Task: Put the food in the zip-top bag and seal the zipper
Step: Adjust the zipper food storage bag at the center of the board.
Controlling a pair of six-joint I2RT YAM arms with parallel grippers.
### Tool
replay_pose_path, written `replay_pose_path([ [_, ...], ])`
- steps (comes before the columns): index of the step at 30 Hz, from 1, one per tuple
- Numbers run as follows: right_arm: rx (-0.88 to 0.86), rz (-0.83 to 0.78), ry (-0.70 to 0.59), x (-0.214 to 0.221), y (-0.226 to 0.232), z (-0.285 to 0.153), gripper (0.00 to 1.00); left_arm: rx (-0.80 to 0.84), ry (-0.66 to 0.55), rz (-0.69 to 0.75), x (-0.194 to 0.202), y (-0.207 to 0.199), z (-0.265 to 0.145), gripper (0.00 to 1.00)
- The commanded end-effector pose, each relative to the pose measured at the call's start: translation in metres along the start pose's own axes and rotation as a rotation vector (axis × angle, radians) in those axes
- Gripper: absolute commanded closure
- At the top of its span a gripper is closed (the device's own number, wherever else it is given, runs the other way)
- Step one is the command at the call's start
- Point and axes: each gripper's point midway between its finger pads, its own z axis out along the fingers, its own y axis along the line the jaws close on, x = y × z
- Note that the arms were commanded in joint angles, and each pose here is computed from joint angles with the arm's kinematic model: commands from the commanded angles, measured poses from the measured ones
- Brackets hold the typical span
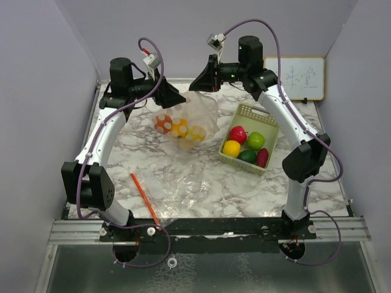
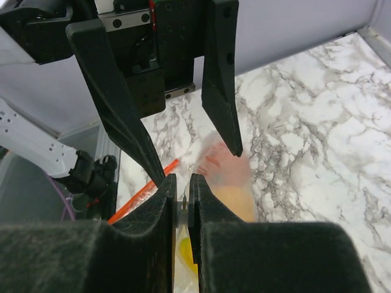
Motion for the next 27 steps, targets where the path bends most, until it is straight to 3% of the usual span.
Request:
replay_pose_path([
  [1,-0.123,-0.035,-0.016,-0.011,0.031,-0.005,0.98,0.126,-0.029,0.096,-0.009,-0.029,0.003,0.27],
  [10,-0.175,0.004,0.008,-0.004,0.036,-0.005,0.98,0.275,-0.009,0.104,0.004,-0.060,0.017,0.30],
  [15,-0.167,0.017,0.015,-0.001,0.034,-0.004,0.98,0.262,-0.018,0.100,-0.001,-0.060,0.023,0.46],
  [18,-0.169,0.017,0.017,0.000,0.033,-0.004,0.98,0.270,-0.017,0.094,-0.001,-0.059,0.026,0.68],
  [19,-0.169,0.017,0.017,0.000,0.033,-0.004,0.98,0.278,-0.017,0.091,-0.001,-0.059,0.026,0.78],
  [20,-0.168,0.017,0.018,0.000,0.032,-0.003,0.98,0.284,-0.017,0.085,0.000,-0.059,0.027,0.95],
  [21,-0.165,0.017,0.020,0.001,0.031,-0.003,0.98,0.284,-0.021,0.081,-0.001,-0.060,0.027,1.00],
  [27,-0.148,0.026,0.026,0.005,0.024,-0.001,0.98,0.282,-0.027,0.065,0.000,-0.059,0.027,1.00],
])
